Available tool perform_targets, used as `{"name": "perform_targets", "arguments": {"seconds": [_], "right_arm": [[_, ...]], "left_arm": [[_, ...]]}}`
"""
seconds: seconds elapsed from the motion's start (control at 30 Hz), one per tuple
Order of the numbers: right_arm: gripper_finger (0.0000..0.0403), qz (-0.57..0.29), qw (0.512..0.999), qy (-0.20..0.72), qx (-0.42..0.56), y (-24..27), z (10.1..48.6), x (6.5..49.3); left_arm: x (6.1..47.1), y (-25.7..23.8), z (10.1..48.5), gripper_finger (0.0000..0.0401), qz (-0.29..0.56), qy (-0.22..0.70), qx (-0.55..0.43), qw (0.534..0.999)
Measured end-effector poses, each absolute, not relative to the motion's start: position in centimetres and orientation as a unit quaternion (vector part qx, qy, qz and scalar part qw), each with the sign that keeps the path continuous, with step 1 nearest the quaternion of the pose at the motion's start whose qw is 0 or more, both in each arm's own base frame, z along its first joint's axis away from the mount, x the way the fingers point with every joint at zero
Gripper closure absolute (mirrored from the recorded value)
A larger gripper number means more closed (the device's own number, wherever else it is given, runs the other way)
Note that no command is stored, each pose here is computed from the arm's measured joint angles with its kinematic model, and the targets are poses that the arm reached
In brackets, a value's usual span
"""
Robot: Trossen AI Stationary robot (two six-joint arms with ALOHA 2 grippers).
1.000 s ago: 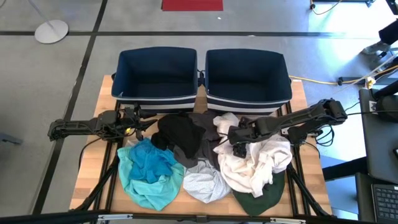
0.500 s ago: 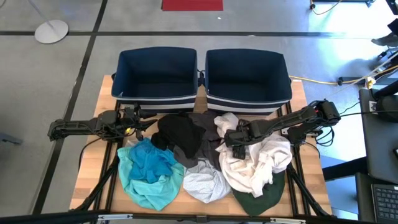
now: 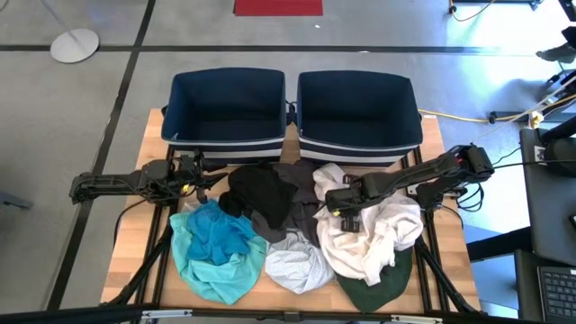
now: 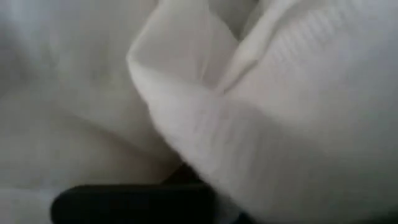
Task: Sort clothes
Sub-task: Put the white shirt into the right blue laundry bin
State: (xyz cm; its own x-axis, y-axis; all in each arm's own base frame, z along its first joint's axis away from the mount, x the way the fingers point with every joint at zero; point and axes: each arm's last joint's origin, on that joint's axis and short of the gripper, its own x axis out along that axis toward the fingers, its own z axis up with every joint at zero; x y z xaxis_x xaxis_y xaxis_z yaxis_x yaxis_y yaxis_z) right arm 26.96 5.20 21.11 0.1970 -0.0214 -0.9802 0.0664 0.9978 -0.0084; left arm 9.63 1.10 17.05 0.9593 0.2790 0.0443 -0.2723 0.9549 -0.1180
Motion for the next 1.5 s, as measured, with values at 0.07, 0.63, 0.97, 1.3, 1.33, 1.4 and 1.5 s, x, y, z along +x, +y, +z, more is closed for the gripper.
{"name": "perform_targets", "arguments": {"seconds": [0.07, 0.63, 0.97, 1.3, 1.33, 1.4, 1.5], "right_arm": [[0.0375, -0.026, 0.784, 0.62, 0.021, 5.1, 22.0, 26.8], [0.0397, -0.034, 0.899, 0.436, -0.014, 3.9, 32.4, 22.6], [0.0394, -0.111, 0.938, 0.32, -0.07, 2.9, 38.8, 20.6], [0.039, -0.238, 0.932, 0.239, -0.132, 1.1, 44.4, 19.2], [0.039, -0.245, 0.932, 0.234, -0.132, 0.7, 44.9, 19.0], [0.039, -0.266, 0.929, 0.223, -0.129, -0.2, 45.8, 18.7], [0.0389, -0.299, 0.923, 0.202, -0.134, -1.5, 47.3, 18.2]], "left_arm": [[9.6, 1.1, 17.1, 0.0276, 0.14, -0.032, -0.057, 0.988], [9.6, 1.2, 17.6, 0.0276, 0.155, -0.061, -0.064, 0.984], [9.5, 1.2, 17.8, 0.0276, 0.158, -0.068, -0.064, 0.983], [9.5, 1.3, 17.7, 0.0276, 0.166, -0.068, -0.065, 0.982], [9.5, 1.3, 17.7, 0.0276, 0.167, -0.068, -0.065, 0.982], [9.5, 1.3, 17.7, 0.0276, 0.167, -0.068, -0.065, 0.982], [9.5, 1.3, 17.7, 0.0276, 0.166, -0.068, -0.065, 0.982]]}}
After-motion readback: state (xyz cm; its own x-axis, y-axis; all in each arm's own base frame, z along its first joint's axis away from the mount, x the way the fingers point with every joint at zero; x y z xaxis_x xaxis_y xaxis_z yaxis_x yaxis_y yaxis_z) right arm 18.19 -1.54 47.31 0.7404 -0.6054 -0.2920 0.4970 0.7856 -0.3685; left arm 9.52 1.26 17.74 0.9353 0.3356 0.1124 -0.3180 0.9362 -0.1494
